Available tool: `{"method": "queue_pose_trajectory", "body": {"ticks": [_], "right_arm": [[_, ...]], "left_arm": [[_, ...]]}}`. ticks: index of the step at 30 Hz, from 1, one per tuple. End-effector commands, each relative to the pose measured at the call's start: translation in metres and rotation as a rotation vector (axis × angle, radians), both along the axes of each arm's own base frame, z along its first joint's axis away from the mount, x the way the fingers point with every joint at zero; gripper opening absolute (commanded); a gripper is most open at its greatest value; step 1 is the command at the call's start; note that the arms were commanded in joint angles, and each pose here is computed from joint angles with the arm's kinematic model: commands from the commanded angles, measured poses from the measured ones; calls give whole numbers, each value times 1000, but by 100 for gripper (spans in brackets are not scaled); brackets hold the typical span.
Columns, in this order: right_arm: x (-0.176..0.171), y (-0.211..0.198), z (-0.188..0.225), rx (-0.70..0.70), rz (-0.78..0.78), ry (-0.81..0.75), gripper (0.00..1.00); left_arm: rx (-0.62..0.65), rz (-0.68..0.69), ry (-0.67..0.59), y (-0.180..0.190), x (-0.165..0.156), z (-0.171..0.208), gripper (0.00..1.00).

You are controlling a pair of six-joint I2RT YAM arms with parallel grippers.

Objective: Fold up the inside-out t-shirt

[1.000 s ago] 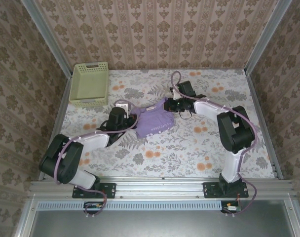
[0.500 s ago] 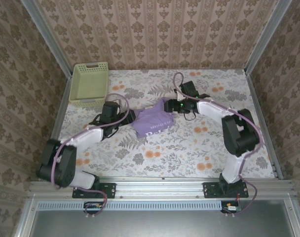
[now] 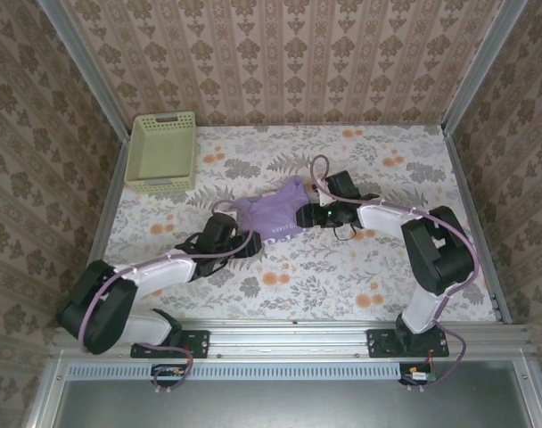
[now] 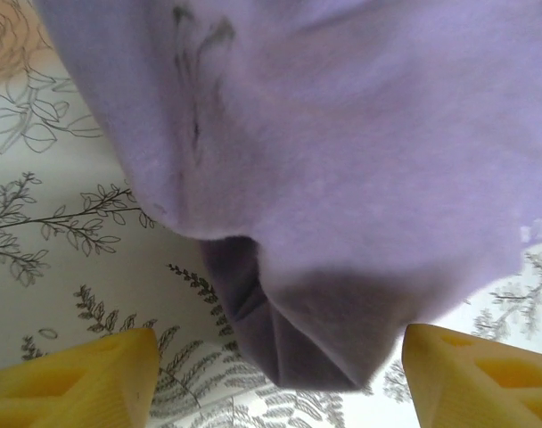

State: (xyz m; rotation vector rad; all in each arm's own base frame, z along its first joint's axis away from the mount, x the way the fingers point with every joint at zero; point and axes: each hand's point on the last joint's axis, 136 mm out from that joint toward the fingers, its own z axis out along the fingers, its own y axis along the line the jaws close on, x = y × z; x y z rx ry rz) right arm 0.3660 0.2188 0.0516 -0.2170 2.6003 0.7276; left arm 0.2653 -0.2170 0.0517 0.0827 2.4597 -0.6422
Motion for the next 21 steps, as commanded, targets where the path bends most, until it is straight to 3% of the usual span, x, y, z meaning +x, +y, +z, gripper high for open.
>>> {"method": "queue_pose_trajectory", "body": {"ticks": [1,4,9,14,18,21], "right_arm": [[10,16,9,28,40,-42,58],[8,17,7,5,43,-35,35],[0,7,14,-39,18,-32,15],[-17,-7,17,-86,-5,-9,7],[-28,-13,17,-104,-8,-2,7],[-30,-23,13,-162,-29,11,15]], "left_arm": [[-28,-16,-62,-14,16,10,66],[2,-45,-59,-18,20,4,53],[72,-40,-48,-5,22,-5,24],[131,-32,-49,12,18,-4,7],[147,-42,-46,16,15,-1,4],[136,-40,-59,17,15,9,7]]}}
